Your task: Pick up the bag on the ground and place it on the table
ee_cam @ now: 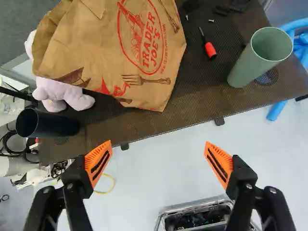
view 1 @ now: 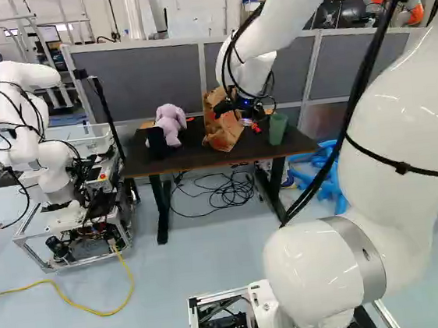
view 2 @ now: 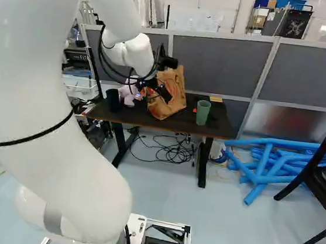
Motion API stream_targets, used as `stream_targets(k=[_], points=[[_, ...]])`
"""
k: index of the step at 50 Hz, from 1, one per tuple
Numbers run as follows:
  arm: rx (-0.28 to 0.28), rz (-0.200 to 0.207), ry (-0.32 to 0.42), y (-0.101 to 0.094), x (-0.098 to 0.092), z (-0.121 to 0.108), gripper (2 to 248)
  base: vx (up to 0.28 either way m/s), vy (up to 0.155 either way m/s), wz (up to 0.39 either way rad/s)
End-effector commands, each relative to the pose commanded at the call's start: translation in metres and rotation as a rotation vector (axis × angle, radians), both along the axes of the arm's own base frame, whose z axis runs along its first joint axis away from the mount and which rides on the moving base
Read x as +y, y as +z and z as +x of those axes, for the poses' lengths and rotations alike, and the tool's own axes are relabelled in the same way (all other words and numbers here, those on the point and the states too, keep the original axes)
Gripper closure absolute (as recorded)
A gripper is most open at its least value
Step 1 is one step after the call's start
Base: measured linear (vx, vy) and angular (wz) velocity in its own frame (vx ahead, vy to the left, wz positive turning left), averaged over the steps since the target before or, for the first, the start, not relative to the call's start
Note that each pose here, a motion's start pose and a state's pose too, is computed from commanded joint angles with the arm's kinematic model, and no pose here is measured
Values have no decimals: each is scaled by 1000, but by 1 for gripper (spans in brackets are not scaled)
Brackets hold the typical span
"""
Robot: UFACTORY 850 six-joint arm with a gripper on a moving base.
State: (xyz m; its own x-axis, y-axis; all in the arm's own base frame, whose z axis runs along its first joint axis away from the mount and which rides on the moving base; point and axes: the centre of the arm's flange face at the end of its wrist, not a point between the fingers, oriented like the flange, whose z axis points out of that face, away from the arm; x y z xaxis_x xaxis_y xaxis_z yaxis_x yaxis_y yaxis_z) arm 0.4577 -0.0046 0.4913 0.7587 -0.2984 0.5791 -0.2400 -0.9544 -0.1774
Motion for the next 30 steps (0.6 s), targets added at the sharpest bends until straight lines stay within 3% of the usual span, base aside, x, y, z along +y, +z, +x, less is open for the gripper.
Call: stream_targets(k=[30], points=[[-229,-85,85,-54,2,-63,3,0,0,0]])
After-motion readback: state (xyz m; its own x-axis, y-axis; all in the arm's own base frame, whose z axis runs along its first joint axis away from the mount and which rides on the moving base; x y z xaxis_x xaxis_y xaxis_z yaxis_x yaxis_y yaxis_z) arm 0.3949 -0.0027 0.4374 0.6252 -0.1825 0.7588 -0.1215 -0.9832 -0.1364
